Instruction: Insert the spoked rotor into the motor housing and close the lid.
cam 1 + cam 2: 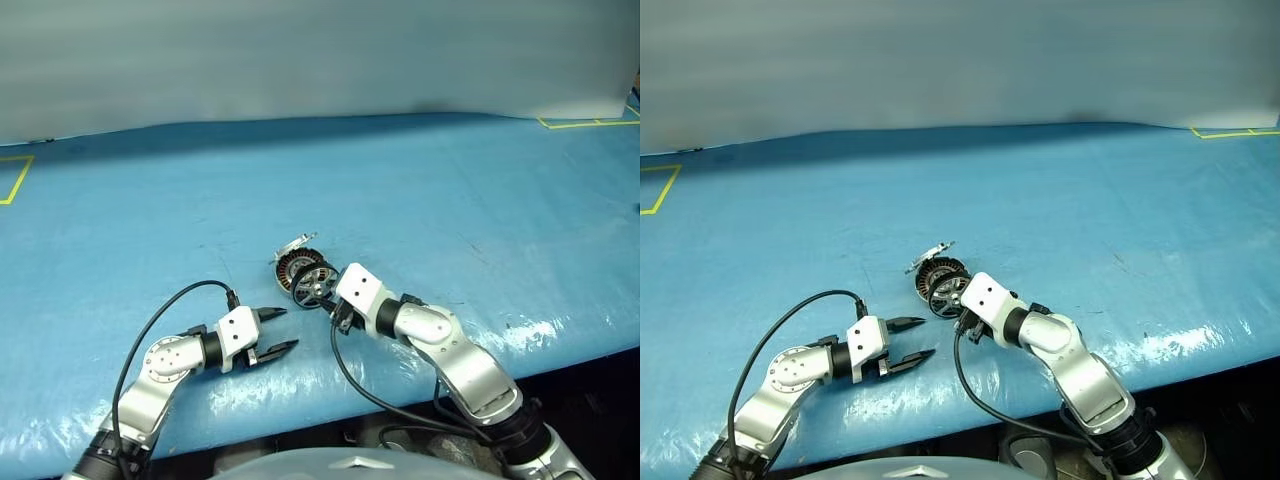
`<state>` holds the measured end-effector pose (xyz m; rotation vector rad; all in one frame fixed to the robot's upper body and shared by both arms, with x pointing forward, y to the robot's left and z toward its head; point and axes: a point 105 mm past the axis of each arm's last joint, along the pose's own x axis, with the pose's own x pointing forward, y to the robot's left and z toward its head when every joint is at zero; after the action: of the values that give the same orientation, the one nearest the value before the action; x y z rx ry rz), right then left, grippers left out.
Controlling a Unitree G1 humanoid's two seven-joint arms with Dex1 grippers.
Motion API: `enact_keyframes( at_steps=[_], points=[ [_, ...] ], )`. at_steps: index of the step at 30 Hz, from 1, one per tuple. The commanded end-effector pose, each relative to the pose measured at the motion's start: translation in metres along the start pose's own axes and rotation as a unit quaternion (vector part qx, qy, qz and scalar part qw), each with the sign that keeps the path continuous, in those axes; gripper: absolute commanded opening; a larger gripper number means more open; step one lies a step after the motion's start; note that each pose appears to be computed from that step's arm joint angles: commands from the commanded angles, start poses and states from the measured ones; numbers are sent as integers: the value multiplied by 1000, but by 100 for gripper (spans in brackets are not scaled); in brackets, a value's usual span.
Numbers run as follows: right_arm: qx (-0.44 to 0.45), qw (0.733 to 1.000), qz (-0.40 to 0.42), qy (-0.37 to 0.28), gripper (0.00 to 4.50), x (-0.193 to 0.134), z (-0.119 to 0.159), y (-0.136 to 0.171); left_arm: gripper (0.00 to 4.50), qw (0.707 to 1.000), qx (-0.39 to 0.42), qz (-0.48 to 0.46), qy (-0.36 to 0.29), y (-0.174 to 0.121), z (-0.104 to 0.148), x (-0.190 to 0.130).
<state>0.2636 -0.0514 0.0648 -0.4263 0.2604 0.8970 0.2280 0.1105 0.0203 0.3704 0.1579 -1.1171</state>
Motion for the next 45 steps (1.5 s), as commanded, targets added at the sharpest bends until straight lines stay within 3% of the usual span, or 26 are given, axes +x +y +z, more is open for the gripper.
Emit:
enact_keyframes(
  at_steps=[1, 5, 8, 14, 29, 33, 40, 45],
  points=[
    [0, 1000, -20, -4, 159, 0, 2, -7, 292, 1000, 3, 1, 0, 1, -1, 1],
    [-4, 1000, -18, -8, 159, -1, 3, -7, 292, 1000, 5, 1, 2, 2, -1, 0],
    [-9, 1000, -17, -11, 91, -2, 4, -8, 292, 1000, 7, 2, 2, 2, 0, 0],
    [-17, 1000, -24, -10, 91, -4, 3, -10, 292, 1000, 10, 3, 0, 3, 1, 2],
    [106, 983, 63, -140, 91, -48, 50, -6, 292, 998, -25, 27, -43, 17, 32, -8],
    [134, 978, 56, -152, 91, -31, 52, -14, 292, 997, -33, 48, -52, 23, 38, -12],
    [123, 983, 83, -112, 91, -5, 37, -5, 292, 997, -28, 61, -45, 26, 41, -14],
    [117, 985, 83, -95, 91, -4, 28, -11, 292, 996, -30, 66, -45, 23, 42, -15]
  ],
)
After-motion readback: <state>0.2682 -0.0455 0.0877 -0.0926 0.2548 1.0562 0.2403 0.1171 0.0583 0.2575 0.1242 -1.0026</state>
